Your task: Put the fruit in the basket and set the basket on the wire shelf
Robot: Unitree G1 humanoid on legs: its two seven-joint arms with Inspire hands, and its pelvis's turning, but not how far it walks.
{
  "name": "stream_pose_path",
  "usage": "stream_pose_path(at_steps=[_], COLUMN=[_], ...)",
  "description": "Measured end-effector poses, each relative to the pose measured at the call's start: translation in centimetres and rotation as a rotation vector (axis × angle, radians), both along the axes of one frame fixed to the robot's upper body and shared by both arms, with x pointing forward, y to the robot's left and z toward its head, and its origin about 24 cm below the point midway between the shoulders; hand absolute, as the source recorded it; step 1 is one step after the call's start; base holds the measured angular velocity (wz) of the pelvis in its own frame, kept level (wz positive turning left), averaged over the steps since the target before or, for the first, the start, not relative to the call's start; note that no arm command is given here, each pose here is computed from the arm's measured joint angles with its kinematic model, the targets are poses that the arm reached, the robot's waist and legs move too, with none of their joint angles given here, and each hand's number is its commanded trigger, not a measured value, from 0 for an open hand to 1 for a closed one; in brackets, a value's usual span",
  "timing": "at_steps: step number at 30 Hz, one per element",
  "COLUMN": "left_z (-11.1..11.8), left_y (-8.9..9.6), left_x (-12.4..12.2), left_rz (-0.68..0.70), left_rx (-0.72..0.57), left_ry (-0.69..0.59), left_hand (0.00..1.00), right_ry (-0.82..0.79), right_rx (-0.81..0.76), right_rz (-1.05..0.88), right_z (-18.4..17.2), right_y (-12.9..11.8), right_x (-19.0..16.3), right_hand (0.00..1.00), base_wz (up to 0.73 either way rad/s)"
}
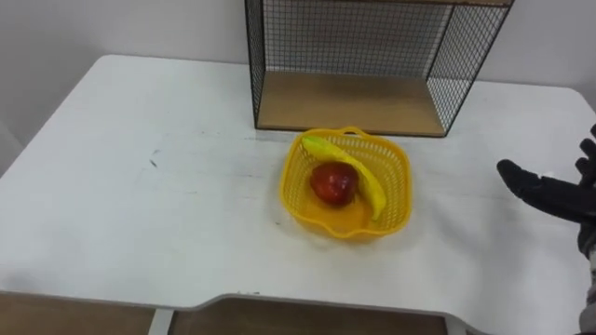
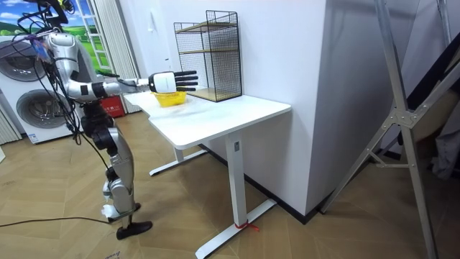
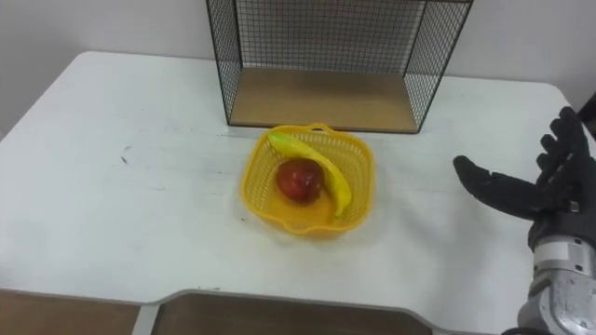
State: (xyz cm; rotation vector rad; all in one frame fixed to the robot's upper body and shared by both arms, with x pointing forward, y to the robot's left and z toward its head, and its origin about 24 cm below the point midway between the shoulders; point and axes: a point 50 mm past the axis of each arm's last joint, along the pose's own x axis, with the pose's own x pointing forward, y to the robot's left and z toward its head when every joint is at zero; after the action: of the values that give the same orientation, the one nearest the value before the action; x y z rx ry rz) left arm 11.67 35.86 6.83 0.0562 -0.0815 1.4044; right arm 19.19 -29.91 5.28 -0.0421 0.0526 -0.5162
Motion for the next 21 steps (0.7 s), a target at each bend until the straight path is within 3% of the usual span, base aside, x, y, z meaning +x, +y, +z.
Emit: stream_pose_path(at_steps=[3, 8, 14, 21], left_z=[2.4, 3.2, 1.8, -1.2], left_y=[-0.9, -2.3, -5.6, -9.2], left_x=[0.8, 2.5, 5.2, 7.4], left_rz=[-0.055, -0.171, -0.451, -0.772], left_rx=[0.118, 0.189, 0.134, -0.079], left_ry=[-0.050, -0.062, -0.033, -0.044], left_hand=[0.00, 0.00, 0.00, 0.00], right_ry=[0.002, -0.001, -0.004, 0.038], right_rx=[0.002, 0.021, 0.109, 0.182], right_rz=[0.003, 0.038, 0.140, 0.283], right_z=[-0.1, -0.4, -1.5, -3.2], right_y=[0.1, 0.4, 2.3, 5.0], right_x=[0.0, 0.0, 0.3, 0.7], right_hand=[0.00, 0.00, 0.00, 0.00], base_wz=[0.01, 0.03, -0.09, -0.12])
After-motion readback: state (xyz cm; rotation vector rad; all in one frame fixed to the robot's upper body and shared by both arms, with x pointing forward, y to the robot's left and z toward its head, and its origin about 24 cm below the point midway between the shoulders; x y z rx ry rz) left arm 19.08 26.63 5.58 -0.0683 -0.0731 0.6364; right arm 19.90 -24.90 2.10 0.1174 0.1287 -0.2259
